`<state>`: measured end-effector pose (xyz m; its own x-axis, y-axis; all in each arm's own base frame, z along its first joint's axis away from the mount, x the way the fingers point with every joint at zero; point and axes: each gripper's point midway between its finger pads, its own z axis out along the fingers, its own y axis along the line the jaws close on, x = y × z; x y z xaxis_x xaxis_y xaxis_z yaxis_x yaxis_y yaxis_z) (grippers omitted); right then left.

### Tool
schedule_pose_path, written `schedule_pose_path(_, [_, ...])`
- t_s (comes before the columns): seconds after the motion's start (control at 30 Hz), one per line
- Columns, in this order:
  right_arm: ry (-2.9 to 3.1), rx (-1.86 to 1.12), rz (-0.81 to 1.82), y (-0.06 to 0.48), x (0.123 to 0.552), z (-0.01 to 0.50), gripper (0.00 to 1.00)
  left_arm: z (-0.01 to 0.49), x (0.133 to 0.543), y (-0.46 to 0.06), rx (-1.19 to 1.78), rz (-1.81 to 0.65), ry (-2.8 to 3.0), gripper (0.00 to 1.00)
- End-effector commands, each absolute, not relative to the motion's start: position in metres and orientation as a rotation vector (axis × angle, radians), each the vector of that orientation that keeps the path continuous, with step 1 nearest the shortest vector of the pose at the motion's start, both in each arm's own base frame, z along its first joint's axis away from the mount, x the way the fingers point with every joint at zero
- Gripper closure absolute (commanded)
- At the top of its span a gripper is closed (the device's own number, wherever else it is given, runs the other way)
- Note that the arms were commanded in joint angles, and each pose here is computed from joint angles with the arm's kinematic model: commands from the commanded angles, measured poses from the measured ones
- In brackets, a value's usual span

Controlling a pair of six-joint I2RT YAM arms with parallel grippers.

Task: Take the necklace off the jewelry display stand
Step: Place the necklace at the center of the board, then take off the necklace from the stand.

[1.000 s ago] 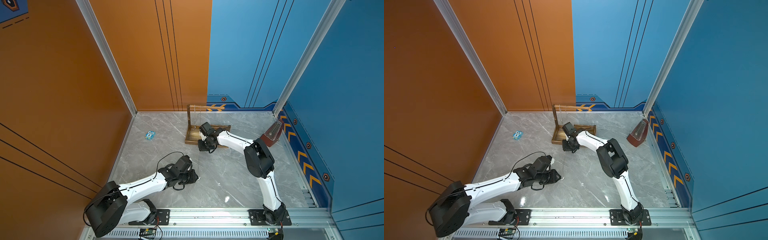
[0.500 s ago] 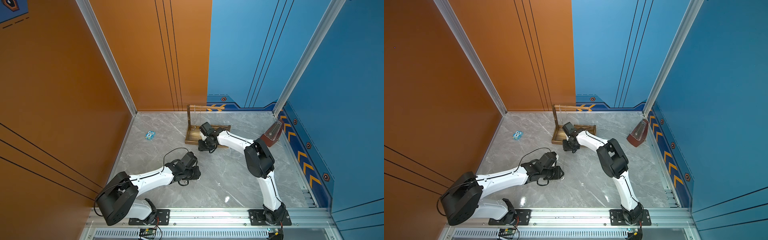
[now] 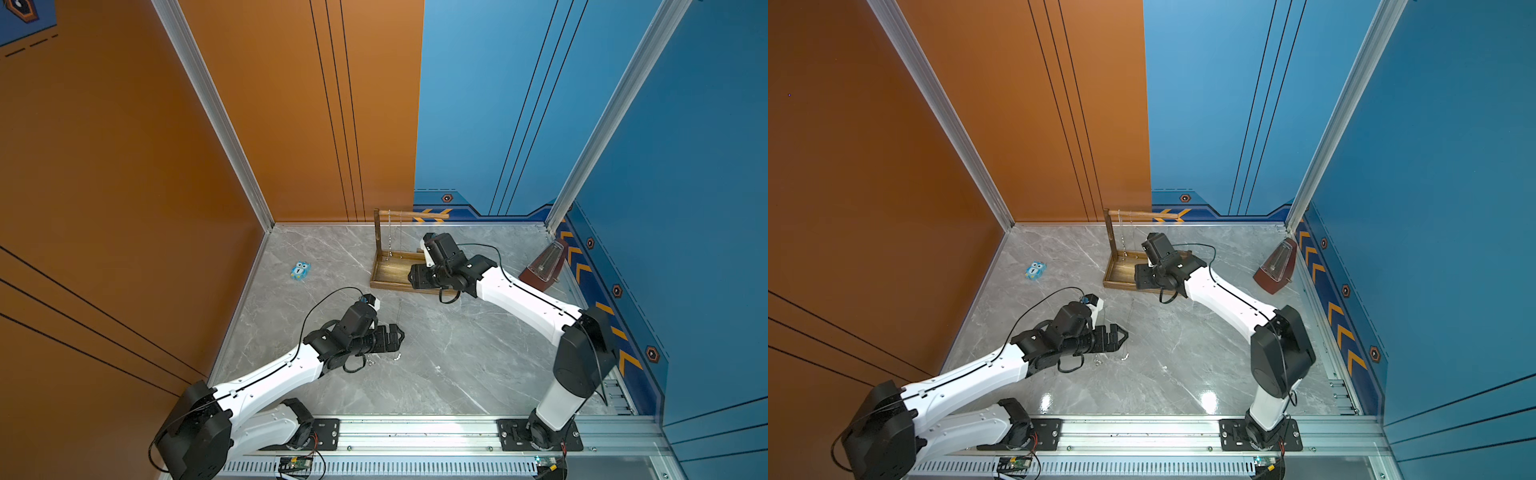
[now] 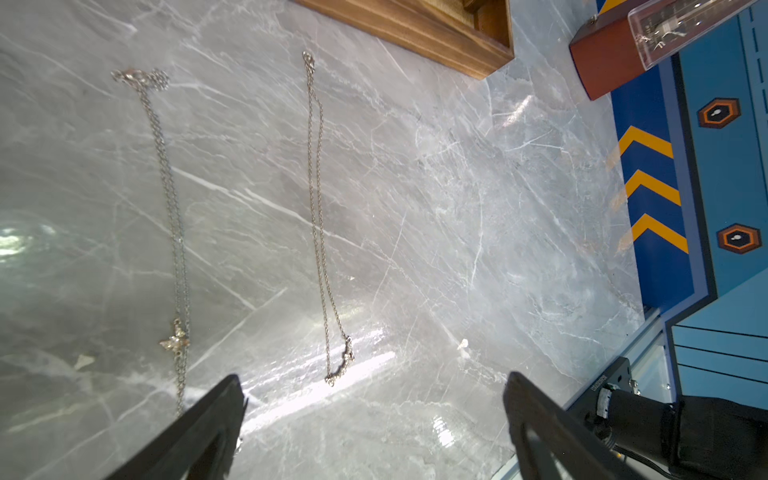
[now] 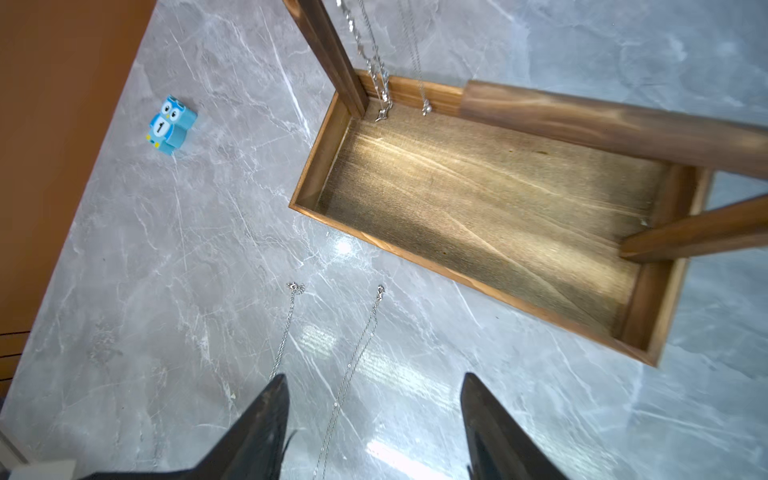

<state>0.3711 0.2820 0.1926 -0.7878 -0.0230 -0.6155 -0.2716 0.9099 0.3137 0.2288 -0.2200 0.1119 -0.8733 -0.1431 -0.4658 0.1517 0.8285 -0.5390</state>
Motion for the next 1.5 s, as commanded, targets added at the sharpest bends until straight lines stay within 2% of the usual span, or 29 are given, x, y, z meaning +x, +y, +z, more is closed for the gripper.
schedule_pose_path(0.0, [2.305,-0.067,0.498,0.245,0.377,0.21,0.3,0.108,0.225,-0.205,0.02,-0.747,2.527,0.01])
schedule_pose_path(0.27, [2.056,0.149,0.552,0.152,0.343,0.225,0.17,0.127,0.234,-0.2,0.003,-0.77,2.5,0.02])
schedule_pose_path(0.47, [1.983,0.199,0.54,0.1,0.313,0.207,0.15,0.139,0.243,-0.199,0.013,-0.754,2.497,0.02])
schedule_pose_path(0.7, [1.936,0.198,0.536,0.077,0.29,0.2,0.15,0.169,0.266,-0.202,0.056,-0.753,2.485,0.02])
schedule_pose_path(0.93, [1.92,0.139,0.558,0.089,0.288,0.223,0.16,0.212,0.31,-0.201,0.061,-0.724,2.445,0.02])
schedule_pose_path(1.13, [1.93,0.018,0.54,0.126,0.299,0.249,0.18,0.232,0.358,-0.189,-0.044,-0.649,2.395,0.02])
schedule_pose_path(1.27, [1.949,-0.074,0.505,0.161,0.313,0.271,0.2,0.219,0.377,-0.18,-0.103,-0.61,2.421,0.01])
schedule_pose_path(1.47, [1.981,-0.1,0.5,0.206,0.347,0.295,0.23,0.18,0.385,-0.155,-0.208,-0.559,2.503,0.02])
